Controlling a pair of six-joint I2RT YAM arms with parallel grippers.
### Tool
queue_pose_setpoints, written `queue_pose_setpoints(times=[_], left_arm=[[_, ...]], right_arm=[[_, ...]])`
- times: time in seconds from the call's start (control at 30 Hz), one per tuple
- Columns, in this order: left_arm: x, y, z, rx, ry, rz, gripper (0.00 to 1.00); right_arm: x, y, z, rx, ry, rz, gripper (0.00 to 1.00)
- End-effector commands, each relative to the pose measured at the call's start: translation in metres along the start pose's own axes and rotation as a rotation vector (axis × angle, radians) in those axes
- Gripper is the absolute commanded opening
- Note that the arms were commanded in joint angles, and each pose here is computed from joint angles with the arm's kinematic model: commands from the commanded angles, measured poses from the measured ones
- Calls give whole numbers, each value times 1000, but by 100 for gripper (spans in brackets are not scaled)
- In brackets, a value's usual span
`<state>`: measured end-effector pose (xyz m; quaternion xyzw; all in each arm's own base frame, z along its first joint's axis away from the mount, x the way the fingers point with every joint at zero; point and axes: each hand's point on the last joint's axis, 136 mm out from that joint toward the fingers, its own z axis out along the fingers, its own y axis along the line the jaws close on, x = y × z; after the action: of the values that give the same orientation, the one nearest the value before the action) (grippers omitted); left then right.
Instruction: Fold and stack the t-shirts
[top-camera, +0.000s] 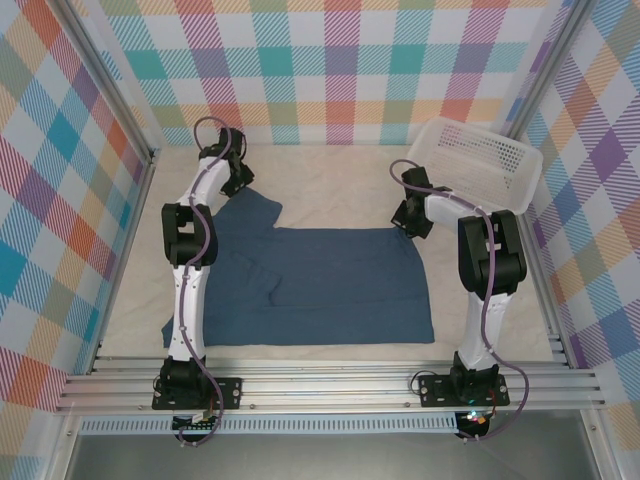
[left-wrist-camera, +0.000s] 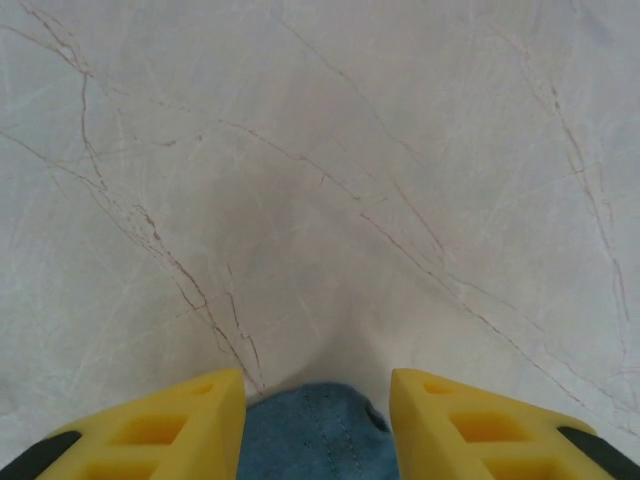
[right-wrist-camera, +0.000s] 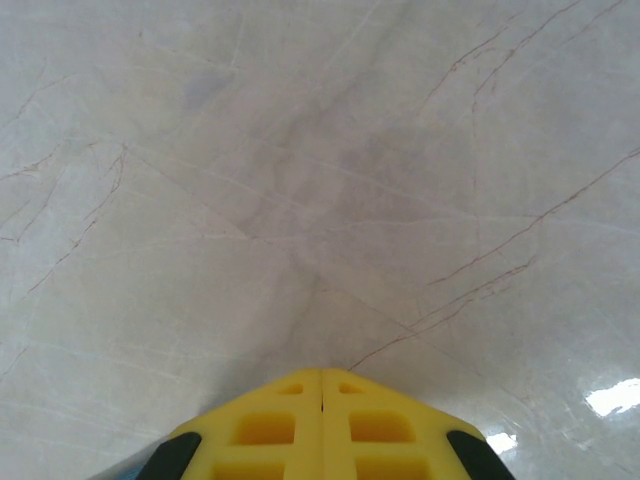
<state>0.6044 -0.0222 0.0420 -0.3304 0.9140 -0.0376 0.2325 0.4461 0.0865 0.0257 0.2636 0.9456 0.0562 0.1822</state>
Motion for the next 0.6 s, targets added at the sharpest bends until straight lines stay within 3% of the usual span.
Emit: queue_pose_setpoints(times=[0.0, 0.3, 0.47, 0.57], left_arm=[[-3, 2, 6, -16, -8, 4, 42], [11, -9, 14, -9, 19, 24, 35], [16, -2, 15, -51, 23, 29, 20], [13, -4, 10, -51, 11, 29, 3]], right_arm=[[5, 0, -5, -1, 18, -3, 0], [5, -3, -6, 11, 17, -13, 0], [6, -3, -6, 15, 19, -14, 0], [5, -4, -8, 19, 14, -20, 0]])
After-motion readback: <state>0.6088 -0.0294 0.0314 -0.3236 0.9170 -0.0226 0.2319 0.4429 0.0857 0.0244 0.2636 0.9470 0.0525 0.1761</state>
